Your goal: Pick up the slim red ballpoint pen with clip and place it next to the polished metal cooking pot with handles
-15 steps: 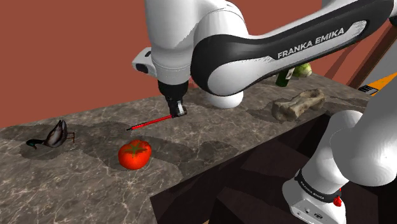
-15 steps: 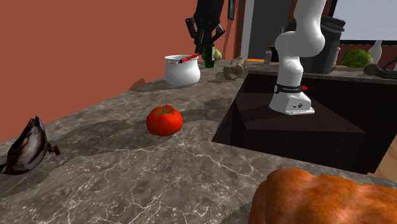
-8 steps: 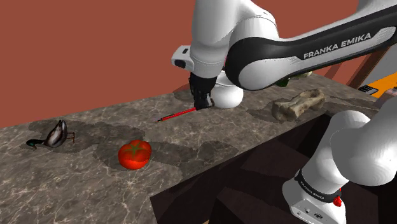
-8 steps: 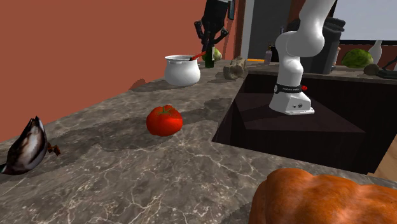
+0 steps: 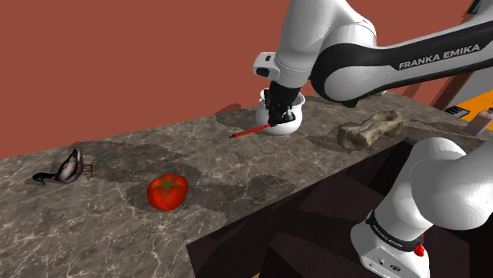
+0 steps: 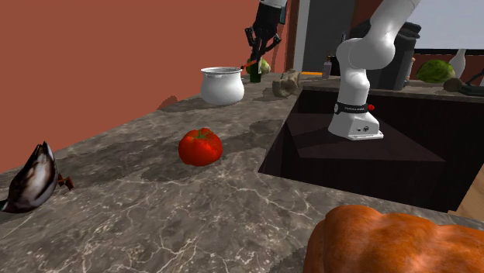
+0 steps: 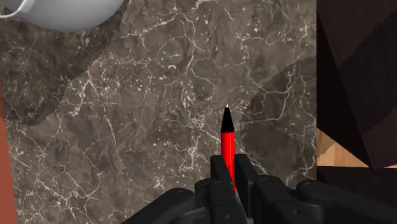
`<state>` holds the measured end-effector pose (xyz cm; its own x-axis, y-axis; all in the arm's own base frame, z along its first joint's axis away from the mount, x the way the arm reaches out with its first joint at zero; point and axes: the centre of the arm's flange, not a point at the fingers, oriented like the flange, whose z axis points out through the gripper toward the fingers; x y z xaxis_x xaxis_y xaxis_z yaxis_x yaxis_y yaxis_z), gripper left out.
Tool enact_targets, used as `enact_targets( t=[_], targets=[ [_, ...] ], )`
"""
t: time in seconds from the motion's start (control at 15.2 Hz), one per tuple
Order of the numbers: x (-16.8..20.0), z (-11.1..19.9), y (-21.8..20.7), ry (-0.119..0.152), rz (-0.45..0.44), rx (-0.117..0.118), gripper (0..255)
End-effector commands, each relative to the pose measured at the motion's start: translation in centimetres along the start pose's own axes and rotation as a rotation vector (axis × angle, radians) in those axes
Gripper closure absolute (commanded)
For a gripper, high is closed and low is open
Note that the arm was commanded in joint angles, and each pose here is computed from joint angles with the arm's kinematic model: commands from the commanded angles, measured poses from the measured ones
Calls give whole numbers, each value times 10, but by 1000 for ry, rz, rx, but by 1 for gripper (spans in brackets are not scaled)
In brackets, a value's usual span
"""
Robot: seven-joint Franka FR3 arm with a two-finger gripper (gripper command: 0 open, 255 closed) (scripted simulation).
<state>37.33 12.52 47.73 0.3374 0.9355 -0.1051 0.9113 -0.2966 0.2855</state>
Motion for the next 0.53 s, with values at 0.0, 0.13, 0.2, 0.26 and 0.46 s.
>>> enact_targets(
  t=[0.0, 0.13, 0.2, 0.26, 0.46],
  targets=[
    [-29, 4, 5, 0, -1, 0, 255],
    [-55, 8, 8, 0, -1, 0, 255],
    [-68, 10, 10, 0, -1, 0, 255],
    [-81, 12, 11, 0, -1, 0, 255],
    [-120, 17, 16, 0, -1, 0, 255]
  ],
)
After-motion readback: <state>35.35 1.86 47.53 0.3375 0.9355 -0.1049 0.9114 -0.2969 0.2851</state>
